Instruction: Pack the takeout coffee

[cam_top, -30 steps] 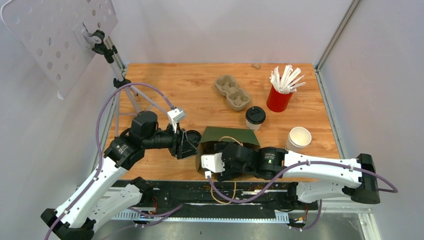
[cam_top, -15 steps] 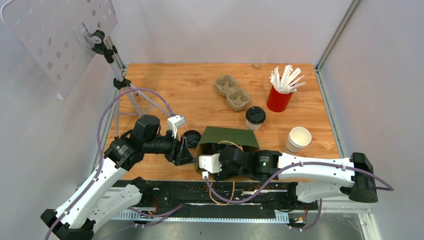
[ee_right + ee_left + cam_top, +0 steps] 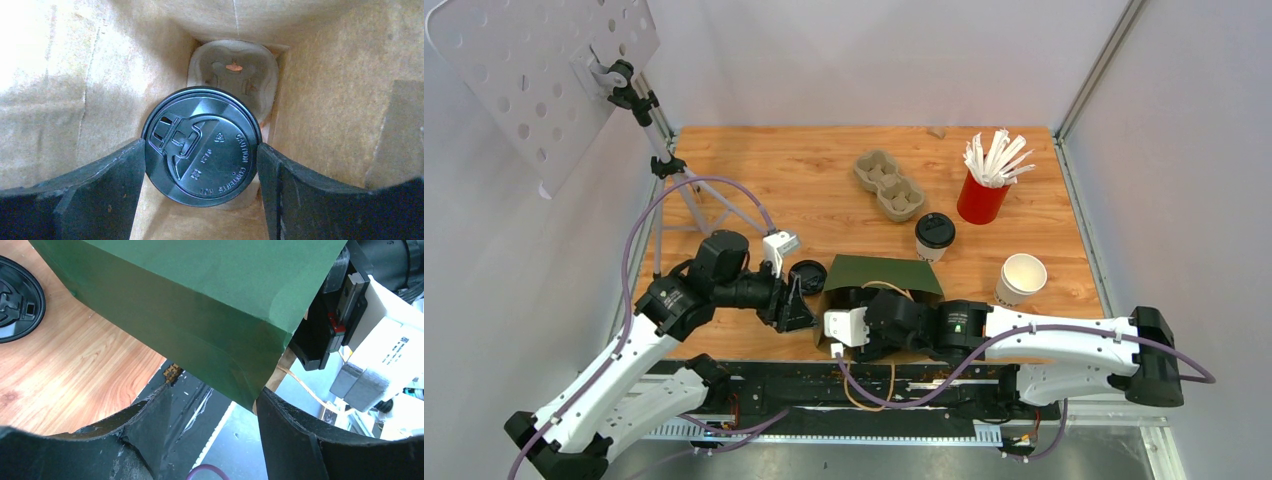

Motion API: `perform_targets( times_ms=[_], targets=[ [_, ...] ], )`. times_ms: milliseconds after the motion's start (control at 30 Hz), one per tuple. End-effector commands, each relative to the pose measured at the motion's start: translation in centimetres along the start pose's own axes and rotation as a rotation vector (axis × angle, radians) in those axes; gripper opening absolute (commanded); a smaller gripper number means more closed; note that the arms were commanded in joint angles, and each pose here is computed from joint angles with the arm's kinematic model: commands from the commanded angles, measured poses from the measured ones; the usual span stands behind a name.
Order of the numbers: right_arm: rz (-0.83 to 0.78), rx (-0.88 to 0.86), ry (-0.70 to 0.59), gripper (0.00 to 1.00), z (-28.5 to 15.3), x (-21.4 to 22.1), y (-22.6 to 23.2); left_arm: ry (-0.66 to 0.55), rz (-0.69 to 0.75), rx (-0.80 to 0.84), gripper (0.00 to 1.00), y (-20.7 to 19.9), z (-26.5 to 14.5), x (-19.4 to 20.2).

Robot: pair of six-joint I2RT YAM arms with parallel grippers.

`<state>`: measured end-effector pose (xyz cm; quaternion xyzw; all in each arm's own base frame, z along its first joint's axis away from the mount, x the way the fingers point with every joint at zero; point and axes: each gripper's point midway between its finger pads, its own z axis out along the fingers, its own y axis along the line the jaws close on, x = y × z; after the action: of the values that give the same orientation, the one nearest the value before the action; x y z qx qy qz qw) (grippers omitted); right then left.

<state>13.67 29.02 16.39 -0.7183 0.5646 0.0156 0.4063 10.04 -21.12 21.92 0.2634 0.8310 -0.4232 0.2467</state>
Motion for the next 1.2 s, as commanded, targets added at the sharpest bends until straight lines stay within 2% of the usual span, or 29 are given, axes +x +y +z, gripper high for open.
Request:
perform_targets(
  times_ms=[0, 133, 267, 733, 867, 1167],
  targets=[
    [0.034, 0.013, -0.084, 0.54, -1.1, -2.1, -0.8, -0.067, 0.034, 0.007, 0.70, -0.7, 0.0, -2.1],
    [0.039, 0.011, -0.116, 0.54, -1.3, -2.4, -0.7, -0.073, 0.032, 0.014, 0.64, -0.7, 0.5, -2.3],
    [0.039, 0.001, -0.111, 0.54, -1.3, -2.3, -0.5, -0.069, 0.046, 0.017, 0.63, -1.1, 0.5, -2.6],
    [0.041, 0.033, -0.120, 0.53, -0.3, -1.9, -0.4, -0.042, 0.077, -0.036, 0.70, -1.1, -0.1, -2.5],
    [0.035, 0.031, -0.133, 0.53, -0.3, -2.1, -0.3, -0.015, 0.084, -0.066, 0.69, -0.3, 0.2, -2.0],
    [0.023, 0.053, -0.139, 0.53, -0.6, -2.2, -0.8, -0.041, 0.085, -0.037, 0.61, -0.7, 0.6, -2.7]
  ],
)
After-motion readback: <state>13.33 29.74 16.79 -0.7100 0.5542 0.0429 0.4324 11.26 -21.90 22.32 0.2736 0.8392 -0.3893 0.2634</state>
